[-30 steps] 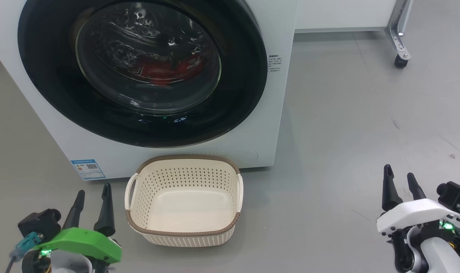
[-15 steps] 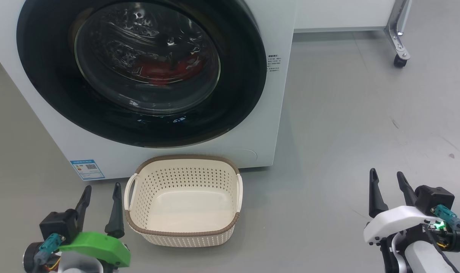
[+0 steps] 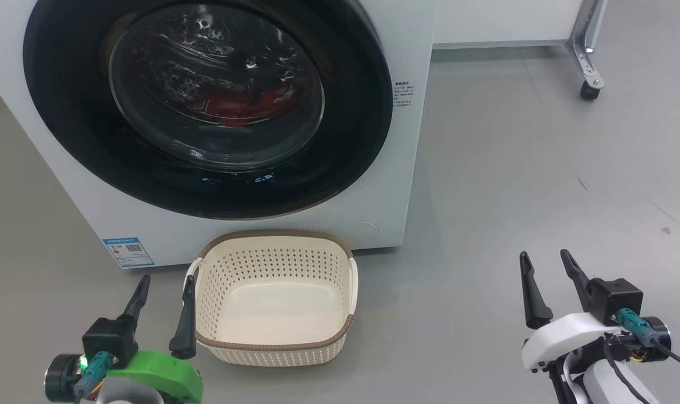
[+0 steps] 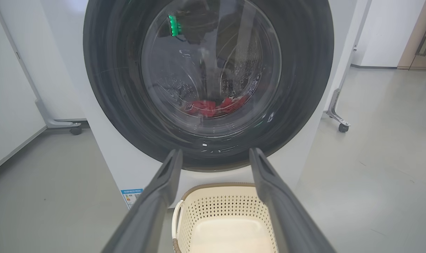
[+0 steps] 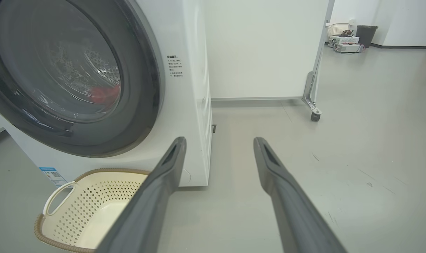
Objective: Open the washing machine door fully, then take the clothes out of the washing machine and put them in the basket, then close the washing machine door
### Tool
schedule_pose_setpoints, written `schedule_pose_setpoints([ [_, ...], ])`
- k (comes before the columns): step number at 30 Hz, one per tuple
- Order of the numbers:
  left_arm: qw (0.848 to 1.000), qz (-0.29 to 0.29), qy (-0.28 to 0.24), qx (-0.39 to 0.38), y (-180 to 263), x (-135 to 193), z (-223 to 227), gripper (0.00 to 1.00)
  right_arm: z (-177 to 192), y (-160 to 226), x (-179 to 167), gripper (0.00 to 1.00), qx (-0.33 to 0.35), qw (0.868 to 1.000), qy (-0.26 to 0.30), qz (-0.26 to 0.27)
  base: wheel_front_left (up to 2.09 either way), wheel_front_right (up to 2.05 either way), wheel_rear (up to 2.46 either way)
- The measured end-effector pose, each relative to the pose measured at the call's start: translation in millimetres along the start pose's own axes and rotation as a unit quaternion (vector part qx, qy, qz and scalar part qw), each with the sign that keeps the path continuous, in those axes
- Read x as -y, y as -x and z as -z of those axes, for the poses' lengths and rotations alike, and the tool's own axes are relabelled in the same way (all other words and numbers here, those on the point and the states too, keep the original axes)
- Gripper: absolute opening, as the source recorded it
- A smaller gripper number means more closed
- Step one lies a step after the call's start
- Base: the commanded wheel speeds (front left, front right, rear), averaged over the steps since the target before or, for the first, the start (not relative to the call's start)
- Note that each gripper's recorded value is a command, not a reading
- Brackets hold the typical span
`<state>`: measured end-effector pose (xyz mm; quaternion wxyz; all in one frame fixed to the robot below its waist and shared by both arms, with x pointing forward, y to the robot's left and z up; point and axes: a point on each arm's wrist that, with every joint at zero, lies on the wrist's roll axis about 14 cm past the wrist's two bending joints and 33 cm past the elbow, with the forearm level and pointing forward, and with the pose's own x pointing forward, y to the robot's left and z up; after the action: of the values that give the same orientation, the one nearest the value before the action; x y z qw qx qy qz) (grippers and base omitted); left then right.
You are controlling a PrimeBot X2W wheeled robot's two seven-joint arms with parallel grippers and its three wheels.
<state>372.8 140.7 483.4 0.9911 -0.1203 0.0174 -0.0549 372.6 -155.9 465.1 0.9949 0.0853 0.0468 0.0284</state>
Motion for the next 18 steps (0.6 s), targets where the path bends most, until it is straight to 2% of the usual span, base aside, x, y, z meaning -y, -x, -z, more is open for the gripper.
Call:
schedule_pose_setpoints([
  [18, 1.0, -0.016, 0.004, -0.006, 0.0, -7.3, 4.8, 1.0, 1.4, 0.4, -5.2, 1.0, 0.0, 1.0, -0.015, 0.003, 0.0, 0.0, 0.0],
])
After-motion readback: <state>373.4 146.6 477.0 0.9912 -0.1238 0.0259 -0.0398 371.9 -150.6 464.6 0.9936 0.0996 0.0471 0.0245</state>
